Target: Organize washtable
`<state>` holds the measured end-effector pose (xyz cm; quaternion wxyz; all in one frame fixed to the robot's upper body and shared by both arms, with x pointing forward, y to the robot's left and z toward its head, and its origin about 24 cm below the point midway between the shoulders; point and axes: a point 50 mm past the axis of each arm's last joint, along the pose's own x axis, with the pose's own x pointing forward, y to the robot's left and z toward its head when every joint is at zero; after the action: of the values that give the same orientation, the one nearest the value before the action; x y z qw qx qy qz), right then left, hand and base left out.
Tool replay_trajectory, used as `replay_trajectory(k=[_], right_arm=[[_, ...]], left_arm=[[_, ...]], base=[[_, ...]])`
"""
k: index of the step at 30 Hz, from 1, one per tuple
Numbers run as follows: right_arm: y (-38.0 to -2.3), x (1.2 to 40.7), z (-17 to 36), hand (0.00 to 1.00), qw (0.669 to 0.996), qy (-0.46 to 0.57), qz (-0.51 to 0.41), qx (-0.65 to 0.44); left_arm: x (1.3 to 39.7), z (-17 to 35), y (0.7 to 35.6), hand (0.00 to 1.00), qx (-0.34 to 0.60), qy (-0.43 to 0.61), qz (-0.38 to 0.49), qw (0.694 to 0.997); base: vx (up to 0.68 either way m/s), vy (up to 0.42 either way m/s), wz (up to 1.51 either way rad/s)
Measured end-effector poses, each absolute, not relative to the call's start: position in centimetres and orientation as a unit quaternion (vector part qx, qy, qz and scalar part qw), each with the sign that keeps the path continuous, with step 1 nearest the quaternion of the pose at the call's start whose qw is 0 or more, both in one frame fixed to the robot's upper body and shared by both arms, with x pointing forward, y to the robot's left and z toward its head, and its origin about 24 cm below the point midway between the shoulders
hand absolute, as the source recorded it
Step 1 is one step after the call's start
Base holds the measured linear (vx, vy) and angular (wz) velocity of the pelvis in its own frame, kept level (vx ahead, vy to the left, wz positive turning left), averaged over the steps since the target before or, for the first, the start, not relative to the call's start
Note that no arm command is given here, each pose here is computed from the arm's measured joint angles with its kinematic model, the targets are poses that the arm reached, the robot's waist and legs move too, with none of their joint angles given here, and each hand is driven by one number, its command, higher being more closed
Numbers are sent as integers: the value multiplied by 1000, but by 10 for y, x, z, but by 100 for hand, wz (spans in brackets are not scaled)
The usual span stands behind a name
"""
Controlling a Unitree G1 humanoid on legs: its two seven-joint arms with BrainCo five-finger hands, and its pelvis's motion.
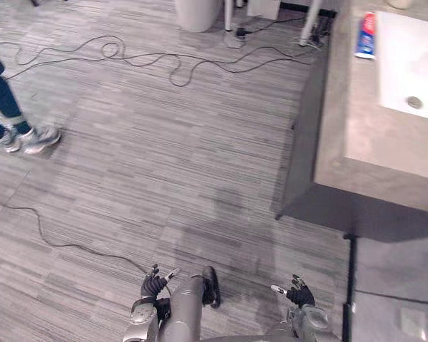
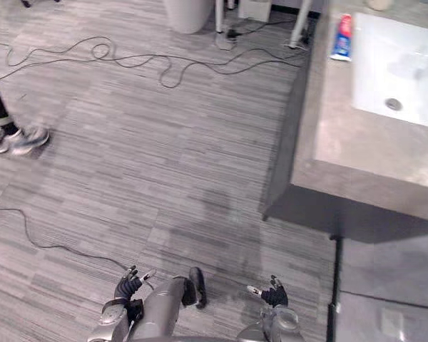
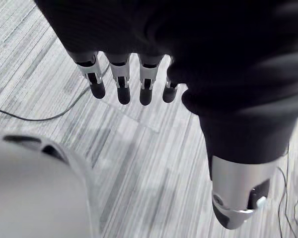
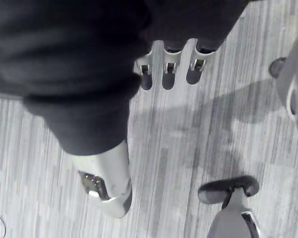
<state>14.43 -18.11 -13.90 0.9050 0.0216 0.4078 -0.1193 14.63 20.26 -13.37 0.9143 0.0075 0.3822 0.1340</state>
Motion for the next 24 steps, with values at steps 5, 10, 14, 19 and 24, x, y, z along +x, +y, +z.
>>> replay_trajectory(k=[5, 10, 14, 19, 24], right_arm=[[-175, 150, -131, 0, 921, 377, -96, 20], [-189, 150, -126, 0, 927, 356, -118, 27], [-189, 128, -133, 0, 914, 380, -133, 41], [-187, 138, -125, 0, 927, 353, -121, 46], [-176, 140, -124, 0, 927, 350, -120, 69]], left_arm=[[138, -136, 207, 0, 18, 393, 130, 910], [143, -137, 191, 0, 17, 394, 95, 914], [146, -136, 190, 0, 12, 389, 87, 917], [122, -142, 189, 0, -34, 407, 141, 902], [125, -137, 191, 0, -43, 387, 152, 908]], base=[[322, 259, 4], [395, 151, 41], [690, 157, 91], [754, 102, -23], [512, 164, -103]])
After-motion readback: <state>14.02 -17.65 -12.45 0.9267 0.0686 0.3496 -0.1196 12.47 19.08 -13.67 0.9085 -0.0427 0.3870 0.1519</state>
